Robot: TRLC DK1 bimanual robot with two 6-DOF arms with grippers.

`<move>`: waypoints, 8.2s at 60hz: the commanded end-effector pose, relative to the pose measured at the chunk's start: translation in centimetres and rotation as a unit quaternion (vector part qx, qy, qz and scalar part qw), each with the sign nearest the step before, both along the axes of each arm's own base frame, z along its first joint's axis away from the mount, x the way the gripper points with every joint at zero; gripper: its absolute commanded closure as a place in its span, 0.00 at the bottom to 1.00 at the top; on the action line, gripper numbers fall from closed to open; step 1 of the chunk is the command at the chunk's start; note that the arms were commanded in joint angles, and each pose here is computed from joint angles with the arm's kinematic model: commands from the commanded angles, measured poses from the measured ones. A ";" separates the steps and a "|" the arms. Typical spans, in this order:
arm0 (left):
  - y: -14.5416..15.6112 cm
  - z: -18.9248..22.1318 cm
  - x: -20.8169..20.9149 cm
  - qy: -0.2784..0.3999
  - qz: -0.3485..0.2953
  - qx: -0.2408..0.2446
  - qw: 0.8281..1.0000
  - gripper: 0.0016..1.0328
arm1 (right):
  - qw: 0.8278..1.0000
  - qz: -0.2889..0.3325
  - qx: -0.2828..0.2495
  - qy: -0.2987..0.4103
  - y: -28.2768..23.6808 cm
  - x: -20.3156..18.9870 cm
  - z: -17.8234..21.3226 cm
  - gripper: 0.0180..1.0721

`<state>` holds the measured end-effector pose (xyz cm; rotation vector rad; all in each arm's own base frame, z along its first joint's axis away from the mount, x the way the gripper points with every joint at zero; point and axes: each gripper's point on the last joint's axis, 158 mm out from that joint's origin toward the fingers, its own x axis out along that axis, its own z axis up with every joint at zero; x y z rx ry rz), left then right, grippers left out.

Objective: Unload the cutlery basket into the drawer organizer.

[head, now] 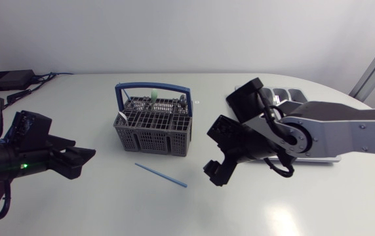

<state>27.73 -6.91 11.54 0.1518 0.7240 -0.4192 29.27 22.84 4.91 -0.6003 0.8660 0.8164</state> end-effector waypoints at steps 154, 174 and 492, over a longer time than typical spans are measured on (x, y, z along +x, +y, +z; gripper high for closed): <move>-7.0 -9.9 -6.5 0.080 -0.376 0.053 0.922 0.11 | 0.977 0.136 -0.093 0.137 7.8 -3.5 -13.6 0.94; -6.9 -9.3 -6.1 0.066 -0.371 0.056 0.925 0.11 | 0.980 0.136 -0.071 0.124 6.0 -5.4 -8.9 0.94; -3.3 2.1 12.4 -0.215 -0.543 0.417 0.697 0.84 | 0.947 -0.211 0.096 -0.222 -2.1 9.6 7.1 0.05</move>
